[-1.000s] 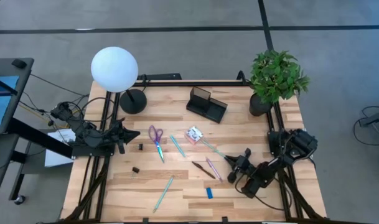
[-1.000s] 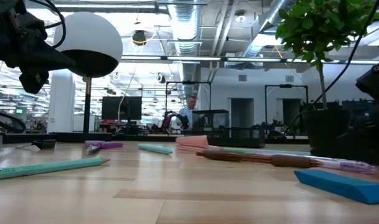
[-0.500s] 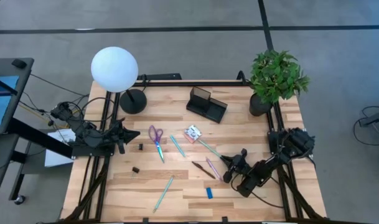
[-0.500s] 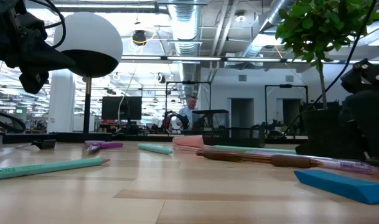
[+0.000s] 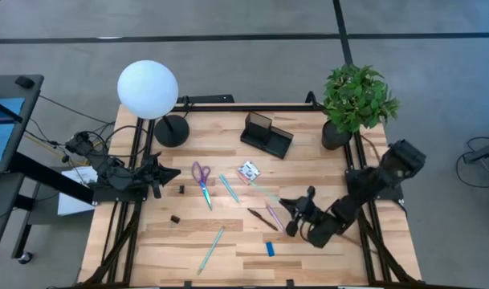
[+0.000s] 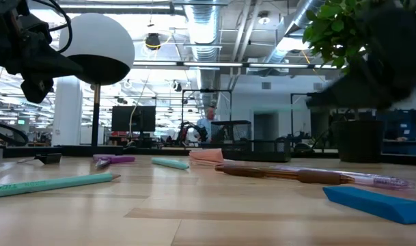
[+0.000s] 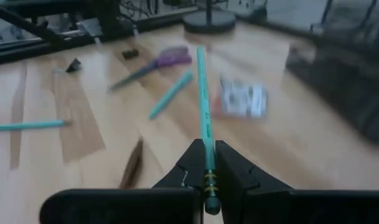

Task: Pick and place office supplies into organizer
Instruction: Put the light blue pencil into the black desk organizer

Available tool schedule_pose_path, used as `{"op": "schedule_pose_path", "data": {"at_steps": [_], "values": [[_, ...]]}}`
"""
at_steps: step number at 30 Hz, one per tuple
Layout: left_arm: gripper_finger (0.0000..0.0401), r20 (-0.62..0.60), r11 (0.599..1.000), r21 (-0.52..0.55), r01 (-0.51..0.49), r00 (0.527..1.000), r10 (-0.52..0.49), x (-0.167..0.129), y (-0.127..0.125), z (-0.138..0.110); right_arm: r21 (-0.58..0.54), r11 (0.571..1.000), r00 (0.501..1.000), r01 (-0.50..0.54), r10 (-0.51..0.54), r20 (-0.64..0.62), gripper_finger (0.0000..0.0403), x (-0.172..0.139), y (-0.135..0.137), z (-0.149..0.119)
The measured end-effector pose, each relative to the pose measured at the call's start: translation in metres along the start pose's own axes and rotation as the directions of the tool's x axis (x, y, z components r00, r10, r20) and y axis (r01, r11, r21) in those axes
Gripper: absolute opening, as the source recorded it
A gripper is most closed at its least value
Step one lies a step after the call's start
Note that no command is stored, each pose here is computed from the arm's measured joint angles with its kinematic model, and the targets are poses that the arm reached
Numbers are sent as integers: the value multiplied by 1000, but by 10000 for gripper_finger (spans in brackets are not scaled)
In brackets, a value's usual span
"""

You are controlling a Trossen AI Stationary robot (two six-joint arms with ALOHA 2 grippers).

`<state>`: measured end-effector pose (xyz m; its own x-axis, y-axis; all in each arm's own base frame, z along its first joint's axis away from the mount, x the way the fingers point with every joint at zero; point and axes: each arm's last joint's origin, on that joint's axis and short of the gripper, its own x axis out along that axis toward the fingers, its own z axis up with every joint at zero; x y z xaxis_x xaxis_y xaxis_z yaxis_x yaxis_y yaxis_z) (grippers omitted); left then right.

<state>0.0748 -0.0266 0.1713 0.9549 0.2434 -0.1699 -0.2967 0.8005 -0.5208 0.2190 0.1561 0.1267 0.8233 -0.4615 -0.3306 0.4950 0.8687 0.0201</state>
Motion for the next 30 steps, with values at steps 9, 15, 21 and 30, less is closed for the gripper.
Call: {"op": "schedule_pose_path", "data": {"at_steps": [9, 15, 21, 30], "values": [[0, 0, 1000, -1, 0, 1000, 0, 0, 0, 0, -245, 969, 999, 31, -21, 43, 10, 17, -20, 109], [0, 0, 1000, 0, 0, 1000, 0, 0, 0, 0, -398, 908, 982, 131, -174, -74, 10, 22, -45, 179], [0, 0, 1000, 9, 0, 1000, 0, 0, 0, 0, -414, 904, 938, 106, -229, -261, 10, 32, -70, 244], [0, 0, 1000, 12, 0, 1000, 0, 0, 0, 0, -306, 948, 764, 90, -263, -589, 13, 81, -99, 281]]}}
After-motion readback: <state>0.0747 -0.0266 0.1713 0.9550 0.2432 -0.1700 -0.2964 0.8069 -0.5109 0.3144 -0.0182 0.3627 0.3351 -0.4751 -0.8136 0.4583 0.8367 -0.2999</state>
